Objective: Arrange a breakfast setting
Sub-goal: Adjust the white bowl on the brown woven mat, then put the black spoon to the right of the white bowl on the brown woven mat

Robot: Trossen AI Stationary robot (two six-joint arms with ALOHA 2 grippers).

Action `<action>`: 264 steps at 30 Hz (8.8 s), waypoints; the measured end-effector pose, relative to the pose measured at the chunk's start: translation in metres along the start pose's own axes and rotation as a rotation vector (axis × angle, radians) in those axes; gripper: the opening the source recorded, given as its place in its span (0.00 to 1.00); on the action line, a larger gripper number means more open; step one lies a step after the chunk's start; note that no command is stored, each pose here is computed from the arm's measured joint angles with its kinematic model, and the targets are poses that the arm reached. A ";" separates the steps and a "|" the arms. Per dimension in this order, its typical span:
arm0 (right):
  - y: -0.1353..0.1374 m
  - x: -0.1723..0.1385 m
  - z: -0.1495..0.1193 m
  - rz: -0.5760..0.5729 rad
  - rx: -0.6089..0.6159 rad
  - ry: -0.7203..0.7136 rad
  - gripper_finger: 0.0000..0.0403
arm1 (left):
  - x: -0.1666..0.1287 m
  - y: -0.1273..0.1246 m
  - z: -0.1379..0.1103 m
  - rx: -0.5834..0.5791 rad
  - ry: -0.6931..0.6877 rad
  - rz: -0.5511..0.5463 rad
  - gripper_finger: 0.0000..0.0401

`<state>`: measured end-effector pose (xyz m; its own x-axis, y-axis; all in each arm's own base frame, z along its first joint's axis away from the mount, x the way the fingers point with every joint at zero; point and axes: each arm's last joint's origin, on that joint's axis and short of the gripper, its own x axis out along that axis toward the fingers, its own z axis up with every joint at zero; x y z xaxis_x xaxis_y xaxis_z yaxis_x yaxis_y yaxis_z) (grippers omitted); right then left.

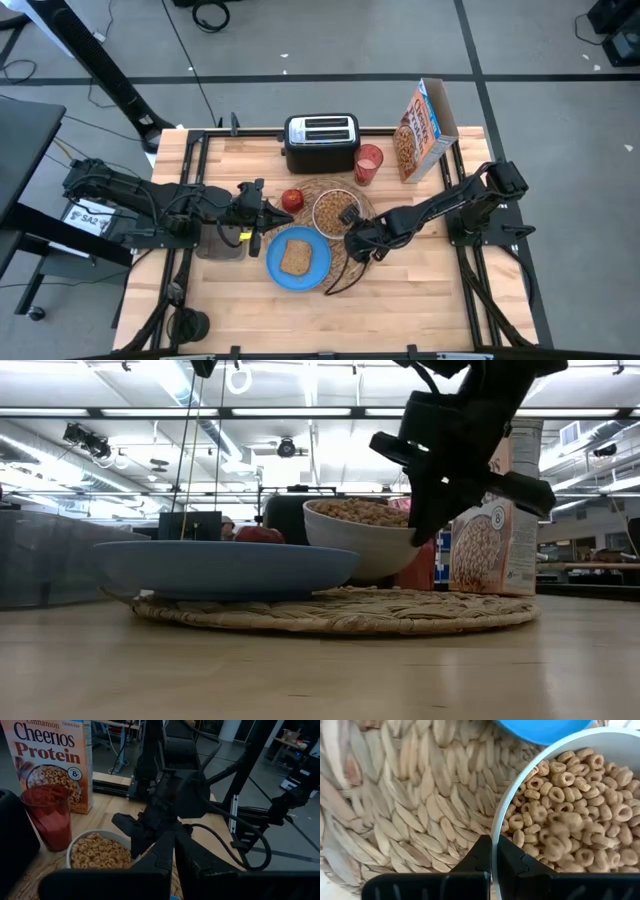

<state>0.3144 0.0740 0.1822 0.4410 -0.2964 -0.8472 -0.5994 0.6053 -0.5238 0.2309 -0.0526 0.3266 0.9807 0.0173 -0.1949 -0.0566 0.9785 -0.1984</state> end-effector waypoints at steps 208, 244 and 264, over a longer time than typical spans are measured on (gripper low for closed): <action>0.093 -0.065 -0.191 0.307 1.596 -1.312 0.40 | -0.137 -0.003 -0.055 -0.660 1.535 -0.076 0.32; 0.092 -0.065 -0.192 0.383 1.735 -1.320 0.42 | -0.133 0.016 -0.141 -0.626 1.452 -0.525 0.43; 0.092 -0.065 -0.192 0.382 1.732 -1.320 0.42 | -0.129 -0.011 -0.144 -0.517 1.459 -0.658 0.18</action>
<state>0.1023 0.0076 0.1719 0.9979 0.0316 0.0564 -0.0642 0.5881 0.8063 0.0785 -0.0955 0.2161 -0.1034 -0.8200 -0.5630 -0.0778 0.5709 -0.8173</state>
